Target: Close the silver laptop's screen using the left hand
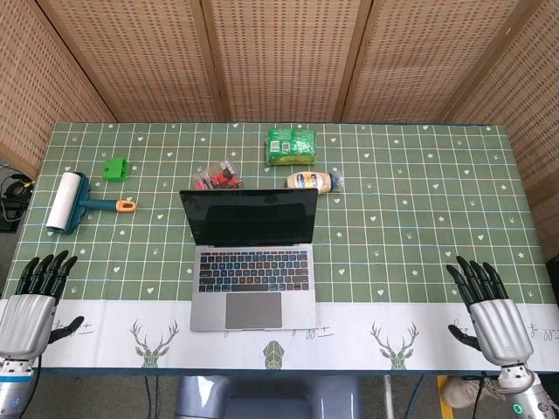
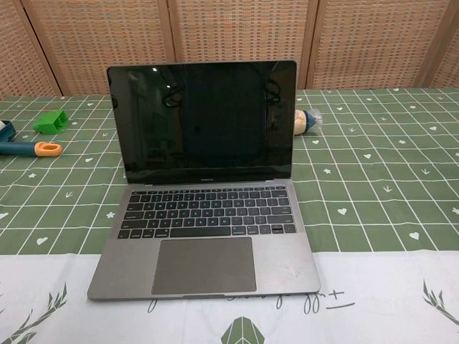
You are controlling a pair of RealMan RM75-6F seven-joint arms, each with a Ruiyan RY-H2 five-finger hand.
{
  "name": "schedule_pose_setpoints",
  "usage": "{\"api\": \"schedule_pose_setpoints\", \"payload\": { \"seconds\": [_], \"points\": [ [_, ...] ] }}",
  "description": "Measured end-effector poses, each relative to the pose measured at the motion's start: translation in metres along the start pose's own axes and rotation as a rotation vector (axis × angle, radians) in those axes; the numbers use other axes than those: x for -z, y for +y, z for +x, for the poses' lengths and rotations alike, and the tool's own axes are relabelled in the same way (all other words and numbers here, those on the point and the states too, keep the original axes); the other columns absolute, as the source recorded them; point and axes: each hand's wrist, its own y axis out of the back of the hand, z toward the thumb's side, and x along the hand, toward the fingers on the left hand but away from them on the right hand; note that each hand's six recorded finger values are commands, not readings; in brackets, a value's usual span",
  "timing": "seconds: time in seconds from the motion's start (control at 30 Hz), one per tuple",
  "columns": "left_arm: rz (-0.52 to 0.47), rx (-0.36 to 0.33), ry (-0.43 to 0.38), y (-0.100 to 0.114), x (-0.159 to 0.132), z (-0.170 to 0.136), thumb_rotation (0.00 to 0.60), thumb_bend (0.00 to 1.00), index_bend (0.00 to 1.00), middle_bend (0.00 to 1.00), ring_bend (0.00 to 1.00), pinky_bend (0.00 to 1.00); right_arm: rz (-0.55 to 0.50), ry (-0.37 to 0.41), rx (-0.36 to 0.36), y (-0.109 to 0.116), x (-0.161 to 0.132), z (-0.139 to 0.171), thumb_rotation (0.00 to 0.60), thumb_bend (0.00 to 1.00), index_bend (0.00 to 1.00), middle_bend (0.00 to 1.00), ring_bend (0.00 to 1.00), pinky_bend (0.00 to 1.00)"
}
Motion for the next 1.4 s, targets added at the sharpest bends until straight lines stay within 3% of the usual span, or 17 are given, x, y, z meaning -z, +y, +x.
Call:
{"api": "schedule_pose_setpoints", "payload": {
  "seconds": [0.8,0.87,1.07,1.2,1.4],
  "points": [
    [-0.019,-0.002,-0.005,0.005,-0.004,0.002,0.6,0.13,0.0,0.0,0.0,0.0,-0.011,-0.006,0.032,0.009,0.001,0.003,0.6,0.02,0.0,0.0,0.0,0.0],
    [-0.02,-0.009,-0.011,0.008,-0.006,0.005,0.6,0.21,0.0,0.0,0.0,0.0,-0.01,-0.007,0.036,0.011,0.002,0.004,0.6,0.02,0.0,0.0,0.0,0.0],
    [-0.03,-0.015,-0.061,0.018,-0.022,0.027,0.6,0.68,0.0,0.0,0.0,0.0,-0.011,-0.014,0.033,0.011,0.003,0.003,0.6,0.02,0.0,0.0,0.0,0.0],
    [-0.037,-0.026,-0.111,0.032,-0.04,0.051,0.6,0.84,0.0,0.0,0.0,0.03,-0.016,-0.028,0.027,0.01,0.007,0.001,0.6,0.02,0.0,0.0,0.0,0.0],
    [-0.056,-0.021,-0.201,0.055,-0.074,0.092,0.6,0.99,0.02,0.0,0.0,0.05,-0.031,-0.058,0.029,0.011,0.016,-0.003,0.6,0.02,0.0,0.0,0.0,0.0]
  ]
}}
